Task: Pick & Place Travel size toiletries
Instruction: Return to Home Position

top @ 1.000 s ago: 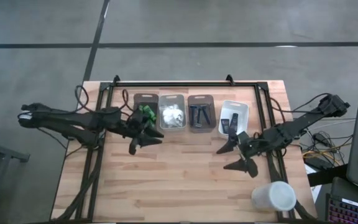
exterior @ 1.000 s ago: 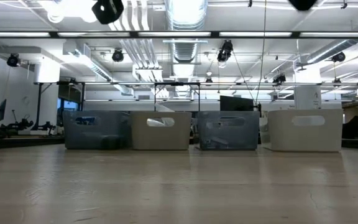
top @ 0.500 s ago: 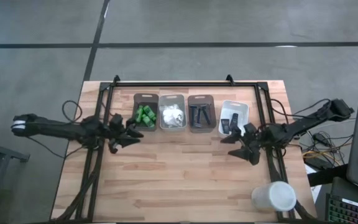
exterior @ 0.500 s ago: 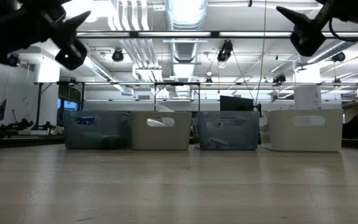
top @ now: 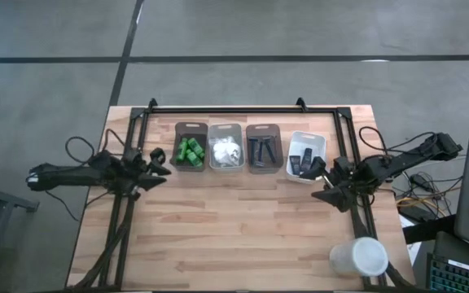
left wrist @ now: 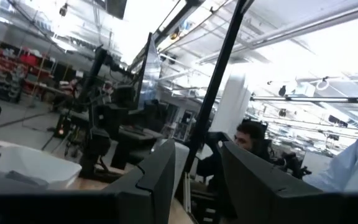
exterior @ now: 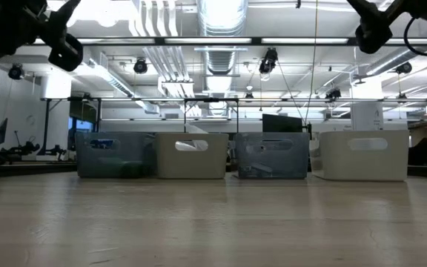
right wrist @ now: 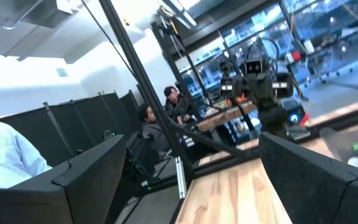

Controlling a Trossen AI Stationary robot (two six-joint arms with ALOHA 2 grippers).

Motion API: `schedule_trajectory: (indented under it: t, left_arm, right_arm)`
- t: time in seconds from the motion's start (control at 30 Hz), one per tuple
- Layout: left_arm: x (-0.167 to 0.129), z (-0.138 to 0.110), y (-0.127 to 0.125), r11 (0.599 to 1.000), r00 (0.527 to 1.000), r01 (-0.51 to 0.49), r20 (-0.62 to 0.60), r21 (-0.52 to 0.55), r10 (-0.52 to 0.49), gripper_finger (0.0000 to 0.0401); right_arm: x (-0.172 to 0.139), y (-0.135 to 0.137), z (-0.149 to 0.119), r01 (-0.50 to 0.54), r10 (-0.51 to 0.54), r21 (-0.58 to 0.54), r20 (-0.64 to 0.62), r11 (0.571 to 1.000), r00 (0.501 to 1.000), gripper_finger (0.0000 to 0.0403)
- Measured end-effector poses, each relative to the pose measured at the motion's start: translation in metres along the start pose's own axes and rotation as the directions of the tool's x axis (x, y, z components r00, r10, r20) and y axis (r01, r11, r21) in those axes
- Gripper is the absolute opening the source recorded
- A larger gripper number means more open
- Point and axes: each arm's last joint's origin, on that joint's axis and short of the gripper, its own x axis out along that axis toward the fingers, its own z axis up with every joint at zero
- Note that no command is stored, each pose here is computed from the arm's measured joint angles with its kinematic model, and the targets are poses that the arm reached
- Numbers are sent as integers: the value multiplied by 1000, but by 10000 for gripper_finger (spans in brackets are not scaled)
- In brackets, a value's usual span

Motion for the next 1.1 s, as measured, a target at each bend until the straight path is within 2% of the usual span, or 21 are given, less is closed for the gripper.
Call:
schedule_trajectory:
  t: [0.2, 0.43, 1.1]
  left_arm:
    - [-4, 3, -2, 1000, 1000, 3, 22, 27, -4, 138]
    - [-5, 1, -1, 1000, 1000, -12, 6, 25, 12, 138]
    - [-5, 1, -1, 1000, 1000, -8, 5, 23, 8, 138]
  right_arm:
    - [-11, -5, -5, -2, 3, -51, 14, 999, 1000, 364]
    - [-29, -18, -19, 10, -12, 47, 39, 999, 999, 364]
    - [-28, -18, -20, 14, -15, 47, 31, 999, 999, 364]
